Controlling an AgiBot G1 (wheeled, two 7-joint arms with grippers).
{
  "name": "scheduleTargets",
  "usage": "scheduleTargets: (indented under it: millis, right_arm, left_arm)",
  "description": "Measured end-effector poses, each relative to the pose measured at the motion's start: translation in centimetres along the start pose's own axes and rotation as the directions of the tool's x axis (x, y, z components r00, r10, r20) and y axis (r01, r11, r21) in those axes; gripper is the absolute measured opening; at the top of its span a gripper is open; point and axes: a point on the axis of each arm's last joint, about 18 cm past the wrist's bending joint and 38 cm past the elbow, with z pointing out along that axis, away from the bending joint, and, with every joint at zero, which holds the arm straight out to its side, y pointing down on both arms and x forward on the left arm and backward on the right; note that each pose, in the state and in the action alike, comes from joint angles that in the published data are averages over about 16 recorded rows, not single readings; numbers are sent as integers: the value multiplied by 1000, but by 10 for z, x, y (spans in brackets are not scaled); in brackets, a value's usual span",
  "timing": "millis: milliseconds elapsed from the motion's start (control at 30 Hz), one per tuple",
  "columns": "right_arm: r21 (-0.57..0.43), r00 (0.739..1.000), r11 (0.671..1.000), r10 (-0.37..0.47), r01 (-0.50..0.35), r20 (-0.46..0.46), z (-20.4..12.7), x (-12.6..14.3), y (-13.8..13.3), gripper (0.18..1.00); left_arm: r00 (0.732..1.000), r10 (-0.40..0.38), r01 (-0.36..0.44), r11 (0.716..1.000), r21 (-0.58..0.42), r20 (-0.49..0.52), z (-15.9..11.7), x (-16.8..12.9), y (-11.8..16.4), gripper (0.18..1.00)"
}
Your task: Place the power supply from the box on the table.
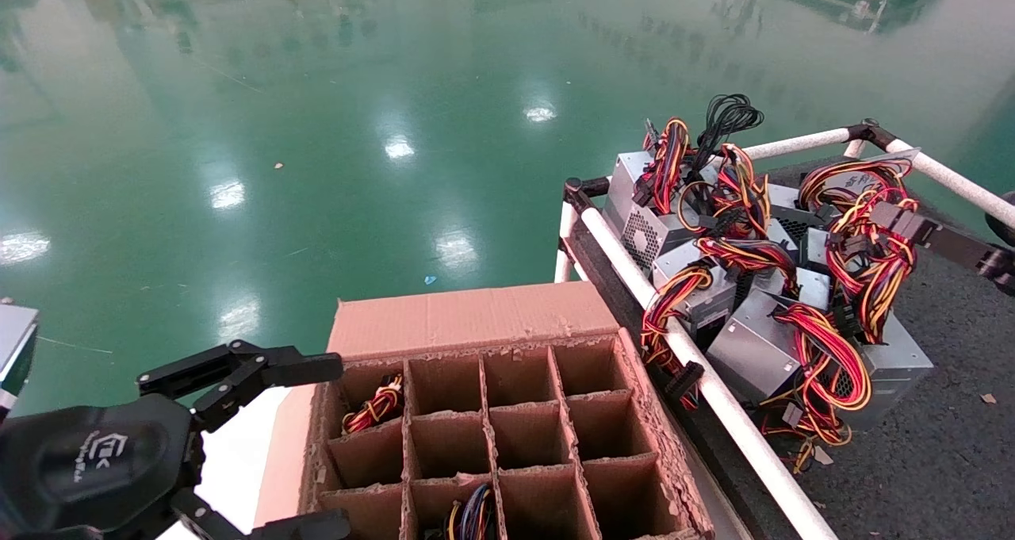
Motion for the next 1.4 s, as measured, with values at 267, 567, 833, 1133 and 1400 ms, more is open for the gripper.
scheduleTargets:
  millis: [267, 567, 833, 1133, 1400]
  right_arm:
    - [2, 1000, 1000, 2, -2, -1, 0, 0, 0, 398]
    - [13, 1000, 1000, 1, -1, 9, 0, -2, -5, 593]
    - [25, 999, 999, -27, 25, 42, 2, -10, -15, 781]
    - [22, 988, 994, -112, 111, 108, 7, -27, -23, 916]
    - [13, 961, 979, -200, 201, 190, 12, -48, -22, 982]
  left_arm:
    - [1000, 0, 0, 1000, 0, 0, 0, 0, 0, 1001]
    - [1000, 0, 0, 1000, 0, 0, 0, 0, 0, 1001]
    - [1000, 0, 0, 1000, 0, 0, 0, 0, 0, 1001]
    - [1000, 0, 0, 1000, 0, 0, 0, 0, 0, 1001]
    - [1000, 0, 0, 1000, 0, 0, 0, 0, 0, 1001]
